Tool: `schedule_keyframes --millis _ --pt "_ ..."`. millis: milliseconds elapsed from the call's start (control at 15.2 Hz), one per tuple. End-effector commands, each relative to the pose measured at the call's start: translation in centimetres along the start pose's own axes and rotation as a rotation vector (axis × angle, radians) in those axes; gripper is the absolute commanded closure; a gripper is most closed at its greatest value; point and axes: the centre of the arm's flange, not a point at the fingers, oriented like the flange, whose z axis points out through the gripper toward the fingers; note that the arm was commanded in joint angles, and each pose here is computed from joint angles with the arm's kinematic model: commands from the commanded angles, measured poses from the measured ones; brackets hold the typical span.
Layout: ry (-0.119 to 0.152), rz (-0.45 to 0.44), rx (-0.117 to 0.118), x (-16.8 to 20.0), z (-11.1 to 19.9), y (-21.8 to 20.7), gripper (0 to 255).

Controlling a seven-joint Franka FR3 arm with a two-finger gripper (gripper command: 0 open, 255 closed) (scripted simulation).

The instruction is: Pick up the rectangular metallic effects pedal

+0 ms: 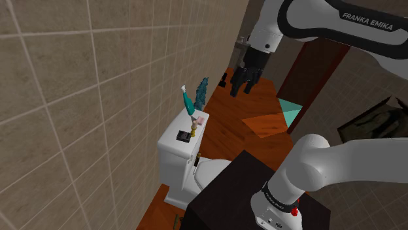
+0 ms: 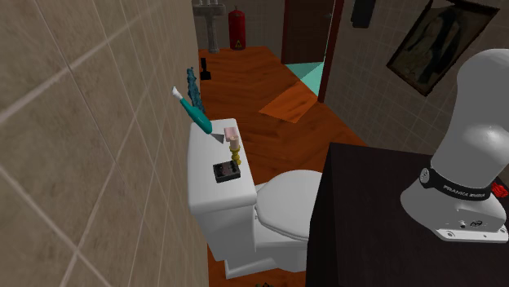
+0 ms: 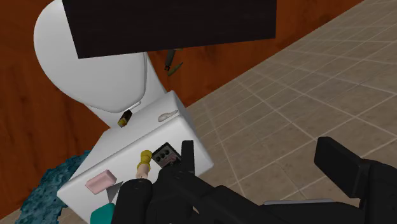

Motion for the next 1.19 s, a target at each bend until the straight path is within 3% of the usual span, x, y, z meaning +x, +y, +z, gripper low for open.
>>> schedule_keyframes --millis 0,1122 --pt "0.000 0.000 0.000 0.0 0.0 0.0 0" --pt "-0.141 -0.417 -0.035 13.8 16.9 8.0 0"
